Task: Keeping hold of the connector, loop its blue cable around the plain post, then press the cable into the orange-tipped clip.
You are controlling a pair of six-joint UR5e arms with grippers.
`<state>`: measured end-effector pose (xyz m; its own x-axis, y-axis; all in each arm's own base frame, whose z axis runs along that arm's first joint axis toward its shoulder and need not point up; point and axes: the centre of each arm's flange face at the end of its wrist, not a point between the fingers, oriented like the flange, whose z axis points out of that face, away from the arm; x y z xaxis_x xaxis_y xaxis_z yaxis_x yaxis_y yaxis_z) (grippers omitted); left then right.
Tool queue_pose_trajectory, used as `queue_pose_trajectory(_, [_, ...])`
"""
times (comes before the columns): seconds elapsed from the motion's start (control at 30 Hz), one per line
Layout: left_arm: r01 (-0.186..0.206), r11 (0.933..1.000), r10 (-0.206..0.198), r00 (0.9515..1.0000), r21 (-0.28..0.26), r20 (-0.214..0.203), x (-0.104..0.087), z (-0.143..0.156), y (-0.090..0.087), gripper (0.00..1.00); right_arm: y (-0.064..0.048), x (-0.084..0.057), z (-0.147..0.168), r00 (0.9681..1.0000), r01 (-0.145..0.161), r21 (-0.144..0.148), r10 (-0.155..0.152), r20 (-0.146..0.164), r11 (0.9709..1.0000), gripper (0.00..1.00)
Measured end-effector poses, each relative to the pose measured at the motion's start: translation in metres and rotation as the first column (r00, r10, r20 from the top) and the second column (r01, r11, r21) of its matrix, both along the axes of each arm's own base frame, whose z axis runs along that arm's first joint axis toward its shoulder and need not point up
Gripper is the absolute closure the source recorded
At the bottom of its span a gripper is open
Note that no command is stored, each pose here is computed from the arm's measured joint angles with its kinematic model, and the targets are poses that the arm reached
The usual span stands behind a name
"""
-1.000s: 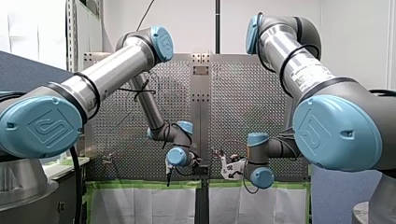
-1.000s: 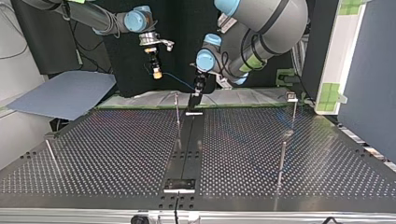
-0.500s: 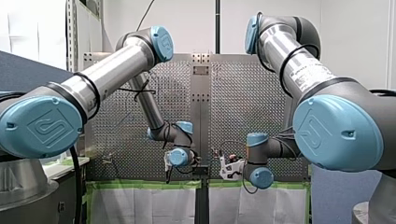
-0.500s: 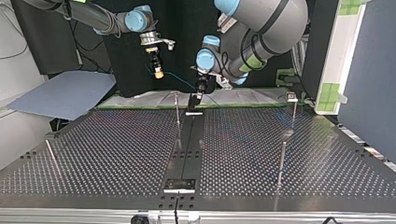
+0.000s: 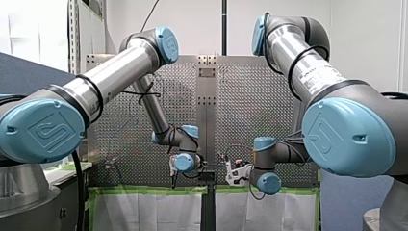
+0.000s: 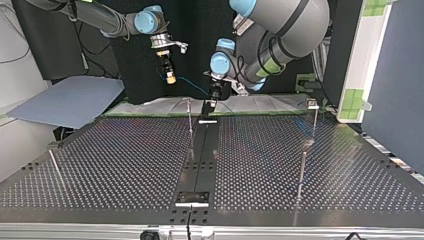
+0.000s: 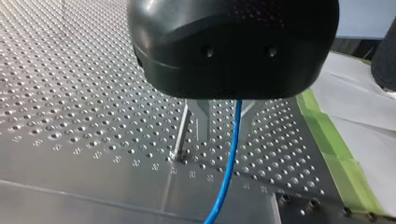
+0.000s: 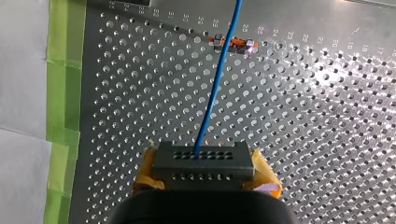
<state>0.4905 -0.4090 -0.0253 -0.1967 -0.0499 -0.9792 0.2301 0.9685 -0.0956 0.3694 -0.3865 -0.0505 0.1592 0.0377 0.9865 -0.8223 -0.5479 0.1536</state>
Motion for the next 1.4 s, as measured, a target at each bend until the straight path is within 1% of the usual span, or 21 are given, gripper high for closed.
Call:
queue_pose_trajectory(0.07, [0.009,0.9999,-0.009,1.0000,-0.006,0.003,0.000,0.000,-0.001,0.96,0.000,0.000,0.000,1.0000,0.000,0.000,0.000,0.000,1.0000,1.00])
queue_pose_trajectory(0.1, [0.012,0.9999,-0.012,0.9999,-0.008,0.004,0.000,0.000,-0.002,0.96,0.000,0.000,0.000,1.0000,-0.001,0.000,0.001,0.000,1.0000,1.00])
queue_pose_trajectory(0.13, [0.014,0.9999,-0.014,0.9999,-0.009,0.005,0.000,0.001,-0.002,0.99,0.000,0.000,0.000,1.0000,-0.001,0.000,0.001,0.000,1.0000,1.00])
queue_pose_trajectory(0.37, [0.020,0.9997,-0.020,0.9997,-0.012,0.016,0.001,0.001,-0.003,0.99,0.001,0.001,0.000,1.0000,-0.001,-0.001,0.001,0.001,1.0000,1.00])
queue_pose_trajectory(0.6, [0.022,0.9997,-0.022,0.9996,-0.005,0.016,0.001,0.001,-0.003,0.99,0.000,0.001,0.000,1.0000,0.000,-0.005,0.000,0.000,1.0000,1.00])
queue_pose_trajectory(0.93, [0.047,0.9975,-0.047,0.9989,0.052,-0.004,-0.003,-0.001,-0.003,0.99,0.000,0.001,0.000,1.0000,0.002,-0.008,-0.002,-0.003,1.0000,1.00])
queue_pose_trajectory(1.03, [0.053,0.9964,-0.053,0.9986,0.066,-0.006,-0.005,-0.002,-0.005,0.99,-0.002,-0.001,0.000,0.9999,0.011,-0.007,-0.011,-0.003,0.9999,1.00])
queue_pose_trajectory(1.13, [0.063,0.9952,-0.063,0.9980,0.075,-0.004,-0.010,-0.002,-0.010,0.99,-0.003,-0.003,0.000,0.9998,0.022,-0.005,-0.022,0.000,0.9997,1.00])
queue_pose_trajectory(1.23, [0.066,0.9952,-0.066,0.9978,0.072,0.003,-0.014,-0.002,-0.015,0.99,-0.007,-0.005,0.001,0.9995,0.031,-0.006,-0.031,0.004,0.9995,1.00])
queue_pose_trajectory(1.4, [0.055,0.9969,-0.057,0.9980,0.056,0.026,-0.016,0.000,-0.021,0.99,-0.014,-0.008,0.002,0.9989,0.046,-0.010,-0.046,0.010,0.9989,1.00])
